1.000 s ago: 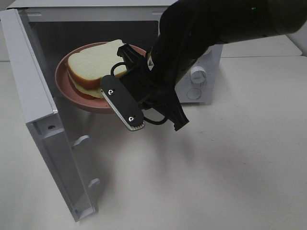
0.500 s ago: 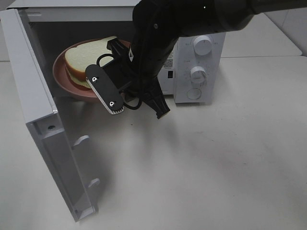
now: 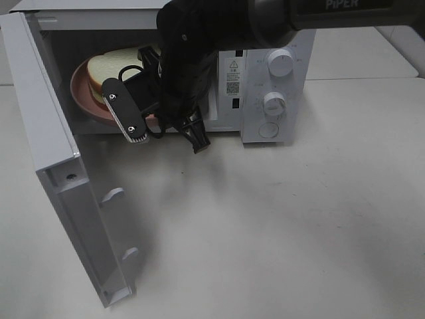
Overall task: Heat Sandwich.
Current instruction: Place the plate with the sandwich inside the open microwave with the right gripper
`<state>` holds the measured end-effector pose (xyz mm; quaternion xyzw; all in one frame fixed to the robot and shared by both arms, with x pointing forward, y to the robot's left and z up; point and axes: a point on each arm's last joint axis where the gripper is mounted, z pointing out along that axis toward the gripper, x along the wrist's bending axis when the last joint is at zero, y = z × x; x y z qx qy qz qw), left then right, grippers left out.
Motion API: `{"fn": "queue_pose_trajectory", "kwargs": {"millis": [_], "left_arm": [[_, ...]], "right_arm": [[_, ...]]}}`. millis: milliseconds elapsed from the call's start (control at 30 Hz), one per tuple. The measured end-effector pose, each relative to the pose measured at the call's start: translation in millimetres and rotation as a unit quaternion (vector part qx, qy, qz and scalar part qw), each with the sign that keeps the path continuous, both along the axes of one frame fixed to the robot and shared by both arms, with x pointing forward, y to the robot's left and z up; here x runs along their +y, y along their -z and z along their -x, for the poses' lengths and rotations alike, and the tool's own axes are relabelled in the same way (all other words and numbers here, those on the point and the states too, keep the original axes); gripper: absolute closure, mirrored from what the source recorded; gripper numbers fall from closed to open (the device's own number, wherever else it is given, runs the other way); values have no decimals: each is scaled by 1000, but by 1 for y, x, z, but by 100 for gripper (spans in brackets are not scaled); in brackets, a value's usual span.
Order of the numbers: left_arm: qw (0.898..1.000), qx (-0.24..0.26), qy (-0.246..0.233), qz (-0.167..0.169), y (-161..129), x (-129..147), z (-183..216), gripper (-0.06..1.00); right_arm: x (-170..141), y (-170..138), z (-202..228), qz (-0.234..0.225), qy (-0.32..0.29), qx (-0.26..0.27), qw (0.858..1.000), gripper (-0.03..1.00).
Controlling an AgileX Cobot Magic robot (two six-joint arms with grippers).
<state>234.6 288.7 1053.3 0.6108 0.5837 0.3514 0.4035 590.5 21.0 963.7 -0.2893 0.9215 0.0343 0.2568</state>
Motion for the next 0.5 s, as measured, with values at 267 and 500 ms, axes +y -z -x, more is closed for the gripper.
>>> {"fn": "queue_pose_trajectory", "kwargs": {"millis": [267, 500], "left_arm": [[1000, 0, 0, 0, 0, 0, 0, -5], [1000, 0, 0, 0, 0, 0, 0, -5]], "right_arm": [[12, 5, -15, -2, 21, -6, 1000, 91], [23, 13, -31, -5, 60, -5, 998, 91]]}}
